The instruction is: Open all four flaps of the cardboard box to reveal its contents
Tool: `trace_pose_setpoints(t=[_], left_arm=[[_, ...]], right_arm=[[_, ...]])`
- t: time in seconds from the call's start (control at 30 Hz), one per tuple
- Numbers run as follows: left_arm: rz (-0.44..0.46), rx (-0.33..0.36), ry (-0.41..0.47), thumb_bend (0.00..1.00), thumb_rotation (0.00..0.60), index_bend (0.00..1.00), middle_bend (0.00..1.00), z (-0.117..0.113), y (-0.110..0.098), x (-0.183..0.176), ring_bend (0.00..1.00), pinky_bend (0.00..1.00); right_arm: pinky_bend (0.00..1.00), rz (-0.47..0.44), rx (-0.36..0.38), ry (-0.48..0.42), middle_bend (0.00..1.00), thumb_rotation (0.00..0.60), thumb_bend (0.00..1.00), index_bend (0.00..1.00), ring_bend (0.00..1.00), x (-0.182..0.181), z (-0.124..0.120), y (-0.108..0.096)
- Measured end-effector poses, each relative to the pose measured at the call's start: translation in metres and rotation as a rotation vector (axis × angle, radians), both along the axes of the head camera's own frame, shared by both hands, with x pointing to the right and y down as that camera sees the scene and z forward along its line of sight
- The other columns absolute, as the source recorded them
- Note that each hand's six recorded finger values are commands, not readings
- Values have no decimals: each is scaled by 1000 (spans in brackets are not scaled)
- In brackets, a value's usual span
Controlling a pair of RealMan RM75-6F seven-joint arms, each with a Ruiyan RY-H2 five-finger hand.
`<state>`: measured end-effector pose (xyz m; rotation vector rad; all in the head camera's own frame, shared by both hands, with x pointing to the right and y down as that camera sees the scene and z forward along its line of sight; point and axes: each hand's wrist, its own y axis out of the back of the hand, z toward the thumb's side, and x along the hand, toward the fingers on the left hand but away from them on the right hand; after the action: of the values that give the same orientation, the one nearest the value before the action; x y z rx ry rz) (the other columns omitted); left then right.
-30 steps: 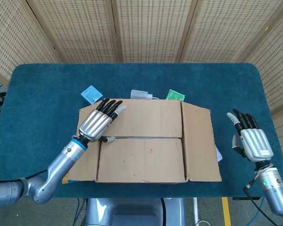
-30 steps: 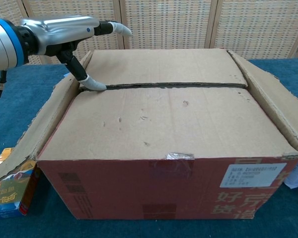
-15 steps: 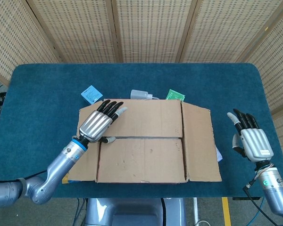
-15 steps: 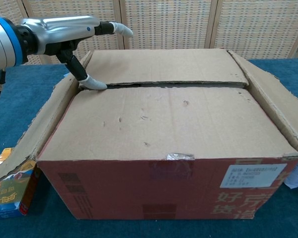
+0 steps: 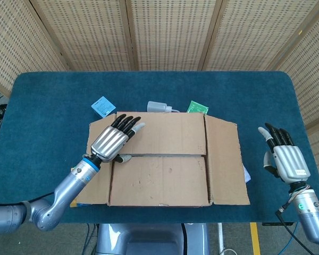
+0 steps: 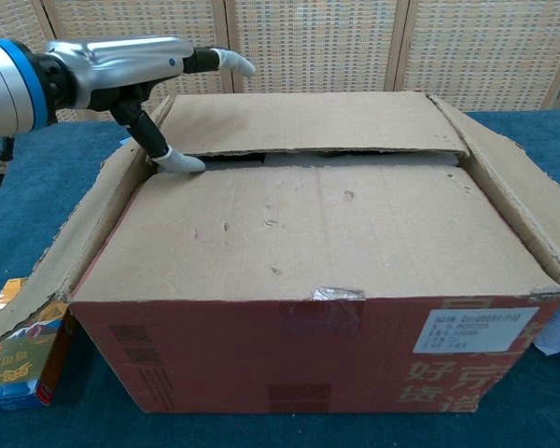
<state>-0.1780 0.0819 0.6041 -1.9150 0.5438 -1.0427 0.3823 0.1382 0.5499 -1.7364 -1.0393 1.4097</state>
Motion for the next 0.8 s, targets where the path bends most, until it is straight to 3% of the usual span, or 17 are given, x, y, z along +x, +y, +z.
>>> trace_pose_setpoints(t=[0.37, 0.8], left_arm=[[-34, 68, 11, 211, 534, 0, 0, -6, -10, 0, 0, 0], [-92, 210, 60, 212, 535, 0, 0, -43, -38, -17, 0, 0]], right_arm=[[0, 7, 4, -2, 0, 600, 852, 0, 0, 4, -2, 1], [0, -3, 6, -6, 0, 600, 852, 0, 0, 0, -2, 0]])
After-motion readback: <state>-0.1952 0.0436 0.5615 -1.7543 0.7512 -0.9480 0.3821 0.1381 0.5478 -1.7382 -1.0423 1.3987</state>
